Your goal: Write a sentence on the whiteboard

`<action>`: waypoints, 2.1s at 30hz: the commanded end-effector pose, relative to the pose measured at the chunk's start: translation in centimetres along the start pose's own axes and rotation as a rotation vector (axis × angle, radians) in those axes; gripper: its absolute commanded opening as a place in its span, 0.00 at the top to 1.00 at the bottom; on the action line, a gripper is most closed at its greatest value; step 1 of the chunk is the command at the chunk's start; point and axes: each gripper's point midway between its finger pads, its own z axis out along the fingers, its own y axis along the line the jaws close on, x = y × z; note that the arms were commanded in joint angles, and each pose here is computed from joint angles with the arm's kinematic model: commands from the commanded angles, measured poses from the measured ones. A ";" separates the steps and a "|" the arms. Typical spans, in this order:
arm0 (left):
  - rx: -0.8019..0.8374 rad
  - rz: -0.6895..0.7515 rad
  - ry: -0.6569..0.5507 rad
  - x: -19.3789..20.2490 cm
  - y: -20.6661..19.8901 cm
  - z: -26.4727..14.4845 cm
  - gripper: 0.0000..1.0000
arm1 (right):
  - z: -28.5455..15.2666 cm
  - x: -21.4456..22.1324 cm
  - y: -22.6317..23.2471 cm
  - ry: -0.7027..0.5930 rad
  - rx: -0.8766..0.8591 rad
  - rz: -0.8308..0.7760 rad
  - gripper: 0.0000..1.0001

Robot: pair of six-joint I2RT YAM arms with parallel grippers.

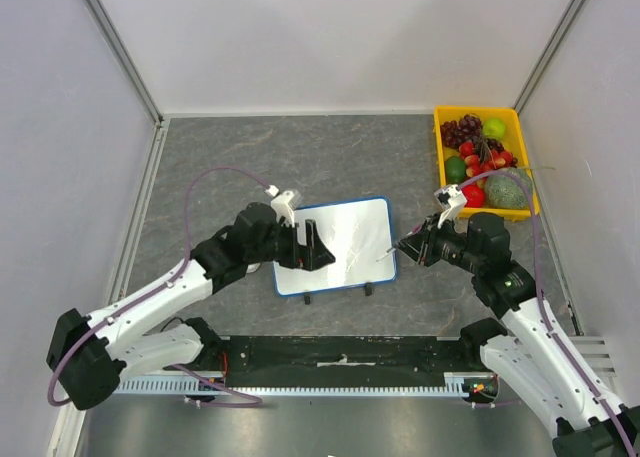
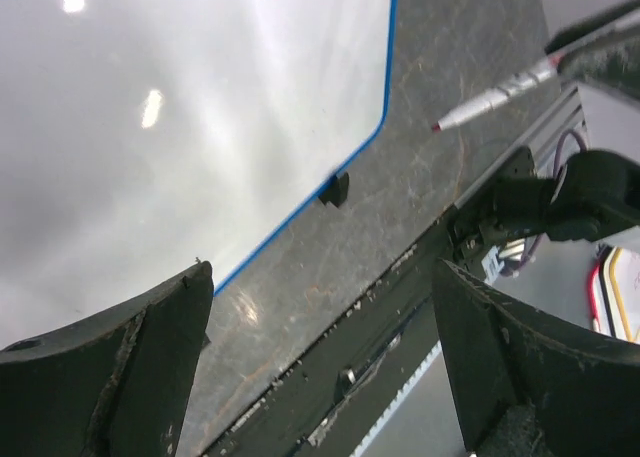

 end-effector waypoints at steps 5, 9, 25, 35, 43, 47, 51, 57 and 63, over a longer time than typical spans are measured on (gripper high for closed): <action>0.076 0.022 -0.169 -6.9 1.9 -2.8 0.06 | 0.5 -4.1 0.5 -0.119 -0.009 -0.117 1.00; 0.030 -0.042 -0.260 -8.3 4.9 -5.7 0.06 | 1.0 -4.8 0.4 -0.142 -0.015 -0.122 1.00; 0.060 -0.298 -0.366 -6.6 11.0 -9.1 0.06 | 5.5 -5.0 2.8 -0.107 -0.062 -0.148 1.00; 0.087 -0.312 -0.396 -5.3 11.4 -8.5 0.08 | 7.2 -5.2 7.6 -0.125 -0.209 -0.160 1.00; 0.104 -0.285 -0.464 -4.1 11.8 -8.2 0.16 | 7.3 -5.0 9.0 -0.125 -0.273 -0.143 1.00; 0.115 -0.269 -0.475 -3.9 12.2 -7.7 0.17 | 7.4 -4.9 9.4 -0.124 -0.292 -0.133 1.00; 0.112 -0.273 -0.447 -3.7 13.2 -6.7 0.19 | 7.8 -4.5 9.7 -0.115 -0.298 -0.128 1.00; 0.144 -0.237 -0.443 -4.5 13.8 -5.8 0.21 | 8.1 -4.1 9.8 -0.113 -0.291 -0.122 1.00; 0.242 -0.193 -0.425 -4.5 12.6 -4.8 0.23 | 8.4 -4.0 9.8 -0.117 -0.285 -0.118 1.00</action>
